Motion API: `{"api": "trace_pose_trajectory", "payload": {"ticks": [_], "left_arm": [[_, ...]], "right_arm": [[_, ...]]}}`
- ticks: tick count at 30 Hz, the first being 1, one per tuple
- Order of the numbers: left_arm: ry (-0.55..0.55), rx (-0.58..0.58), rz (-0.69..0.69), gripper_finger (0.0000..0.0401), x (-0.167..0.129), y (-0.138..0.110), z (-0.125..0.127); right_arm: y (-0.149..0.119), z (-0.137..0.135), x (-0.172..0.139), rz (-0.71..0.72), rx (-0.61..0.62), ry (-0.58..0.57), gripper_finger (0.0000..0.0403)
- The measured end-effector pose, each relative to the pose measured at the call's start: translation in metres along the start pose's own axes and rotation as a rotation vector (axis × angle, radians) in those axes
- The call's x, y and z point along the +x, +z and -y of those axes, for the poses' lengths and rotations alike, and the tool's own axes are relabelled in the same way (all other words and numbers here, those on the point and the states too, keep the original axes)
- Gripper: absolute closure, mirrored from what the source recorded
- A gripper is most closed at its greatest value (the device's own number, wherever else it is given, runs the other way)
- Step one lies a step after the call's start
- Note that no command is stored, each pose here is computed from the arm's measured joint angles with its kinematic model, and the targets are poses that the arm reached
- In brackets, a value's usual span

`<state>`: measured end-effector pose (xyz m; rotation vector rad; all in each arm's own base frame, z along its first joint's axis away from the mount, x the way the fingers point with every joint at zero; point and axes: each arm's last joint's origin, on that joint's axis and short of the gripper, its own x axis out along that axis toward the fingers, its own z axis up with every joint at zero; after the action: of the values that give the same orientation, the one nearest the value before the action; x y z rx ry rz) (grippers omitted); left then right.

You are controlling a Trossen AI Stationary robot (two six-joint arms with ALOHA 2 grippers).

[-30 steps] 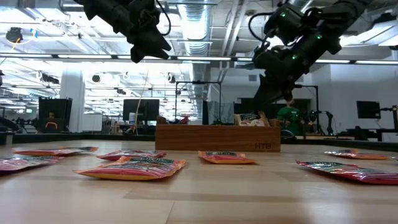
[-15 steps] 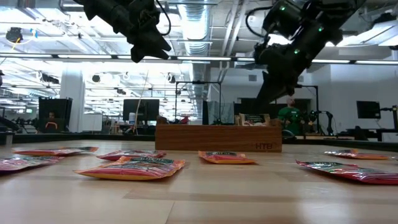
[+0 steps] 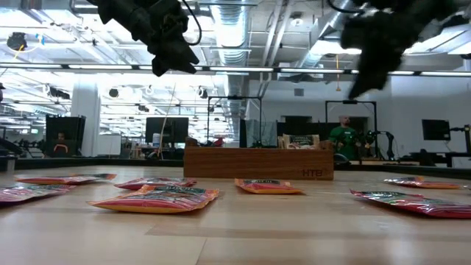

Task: Pick & Place Tea
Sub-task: Put the orange tea bag into the middle section of the wooden organizer

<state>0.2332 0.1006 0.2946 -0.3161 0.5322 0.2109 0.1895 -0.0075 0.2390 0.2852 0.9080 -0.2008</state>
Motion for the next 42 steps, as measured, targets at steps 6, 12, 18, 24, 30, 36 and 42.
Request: {"api": "trace_pose_trajectory", "payload": {"ticks": [6,12,18,24,30,36,42], "left_arm": [[0.007,-0.002,-0.006,0.0254,0.0,-0.001,0.0],[0.06,-0.003,0.001,0.0254,0.0,0.0,-0.002],[0.059,-0.003,0.002,0.0254,0.0,0.0,-0.002],[0.059,-0.004,0.002,0.0254,0.0,0.0,-0.002],[0.059,-0.007,0.001,0.0254,0.0,0.0,-0.002],[0.06,-0.031,-0.003,0.0254,0.0,-0.001,-0.002],[0.06,-0.031,-0.004,0.0254,0.0,-0.001,-0.002]], "right_arm": [[-0.021,-0.007,-0.012,-0.156,0.053,0.047,0.0402],[-0.028,-0.012,-0.008,-0.237,0.026,0.034,0.0382],[-0.029,-0.013,-0.002,-0.275,0.008,0.02,0.0329],[-0.034,-0.011,0.003,-0.347,-0.041,-0.002,0.0291],[-0.037,-0.011,0.014,-0.383,-0.073,-0.011,0.0266],[-0.044,-0.009,0.029,-0.458,-0.083,-0.045,0.024],[-0.043,-0.01,0.044,-0.483,-0.111,-0.087,0.0232]]}}
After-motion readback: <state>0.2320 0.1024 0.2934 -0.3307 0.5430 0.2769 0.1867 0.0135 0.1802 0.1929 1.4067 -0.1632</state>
